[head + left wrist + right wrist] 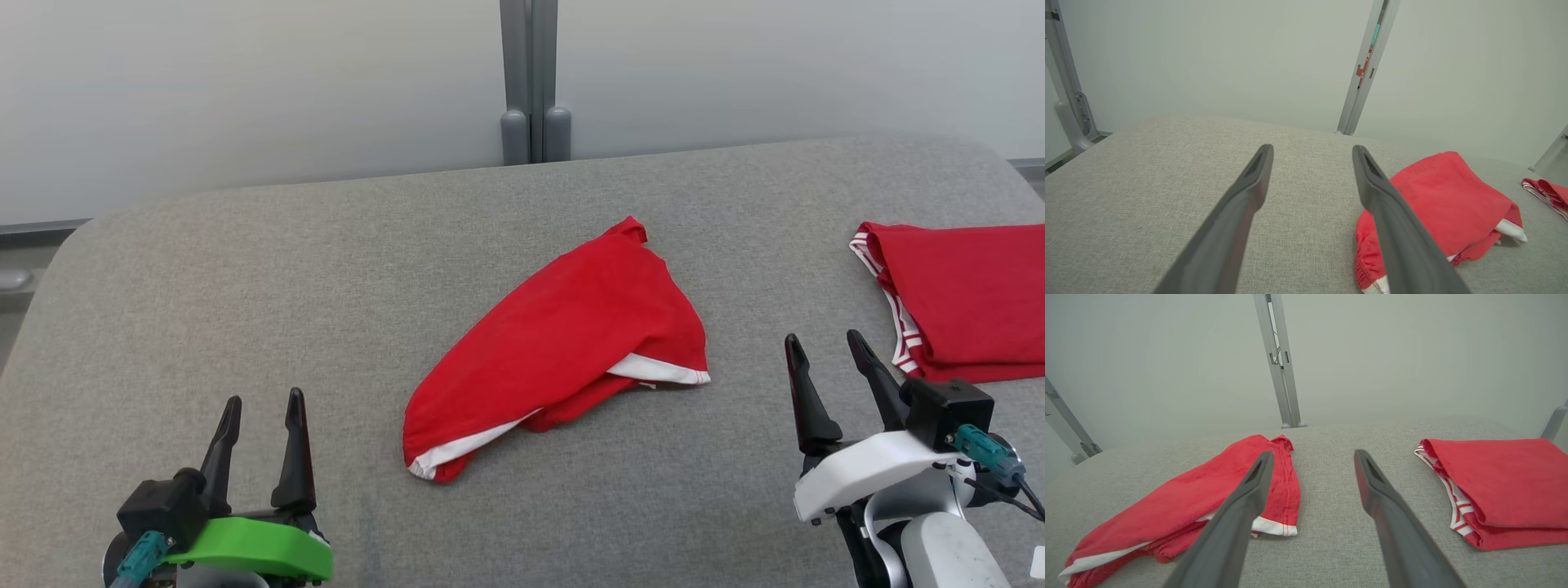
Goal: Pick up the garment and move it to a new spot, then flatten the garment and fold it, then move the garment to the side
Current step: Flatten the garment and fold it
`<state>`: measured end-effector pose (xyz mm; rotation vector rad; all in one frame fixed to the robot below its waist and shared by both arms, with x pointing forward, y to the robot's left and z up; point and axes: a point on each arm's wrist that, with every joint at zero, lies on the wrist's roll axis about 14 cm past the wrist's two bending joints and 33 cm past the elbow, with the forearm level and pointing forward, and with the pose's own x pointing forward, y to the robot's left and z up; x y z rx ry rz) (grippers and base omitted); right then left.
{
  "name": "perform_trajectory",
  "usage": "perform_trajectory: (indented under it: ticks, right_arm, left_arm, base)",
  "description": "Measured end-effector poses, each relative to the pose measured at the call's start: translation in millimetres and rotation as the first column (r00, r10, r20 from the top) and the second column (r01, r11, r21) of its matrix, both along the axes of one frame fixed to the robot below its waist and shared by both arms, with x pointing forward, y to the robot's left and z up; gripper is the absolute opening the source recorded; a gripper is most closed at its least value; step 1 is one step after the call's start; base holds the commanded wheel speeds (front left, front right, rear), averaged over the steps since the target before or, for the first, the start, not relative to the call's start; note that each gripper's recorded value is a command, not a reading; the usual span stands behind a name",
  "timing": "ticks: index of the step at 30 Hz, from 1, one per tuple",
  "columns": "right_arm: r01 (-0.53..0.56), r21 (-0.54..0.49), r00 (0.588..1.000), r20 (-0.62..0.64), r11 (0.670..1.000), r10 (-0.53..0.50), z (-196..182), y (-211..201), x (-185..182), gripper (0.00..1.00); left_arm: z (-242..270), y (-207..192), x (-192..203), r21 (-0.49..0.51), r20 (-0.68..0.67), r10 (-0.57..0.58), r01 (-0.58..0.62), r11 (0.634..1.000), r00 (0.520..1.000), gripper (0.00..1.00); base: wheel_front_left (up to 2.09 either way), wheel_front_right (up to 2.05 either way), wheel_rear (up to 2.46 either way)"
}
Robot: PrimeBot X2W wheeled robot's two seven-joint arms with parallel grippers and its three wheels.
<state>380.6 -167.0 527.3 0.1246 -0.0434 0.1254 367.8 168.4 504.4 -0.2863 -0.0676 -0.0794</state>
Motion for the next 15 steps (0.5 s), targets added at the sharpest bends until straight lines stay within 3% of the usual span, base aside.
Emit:
perform_trajectory:
  ticks: [8,15]
  right_arm:
    - [-0.022,-0.005,0.997,-0.068,1.000,0.022,-15.2,6.4,2.1,1.00]
    - [-0.048,-0.025,0.979,-0.199,0.999,0.042,-41.6,12.4,19.6,1.00]
  left_arm:
    - [-26.0,-14.9,-5.2,-0.013,-0.088,-0.051,0.050,0.999,0.995,1.00]
    - [-79.5,-52.6,-17.1,-0.026,-0.285,-0.184,0.184,0.983,0.941,1.00]
  base:
    - [0.00,0.00,0.00]
    - [0.00,0.00,0.00]
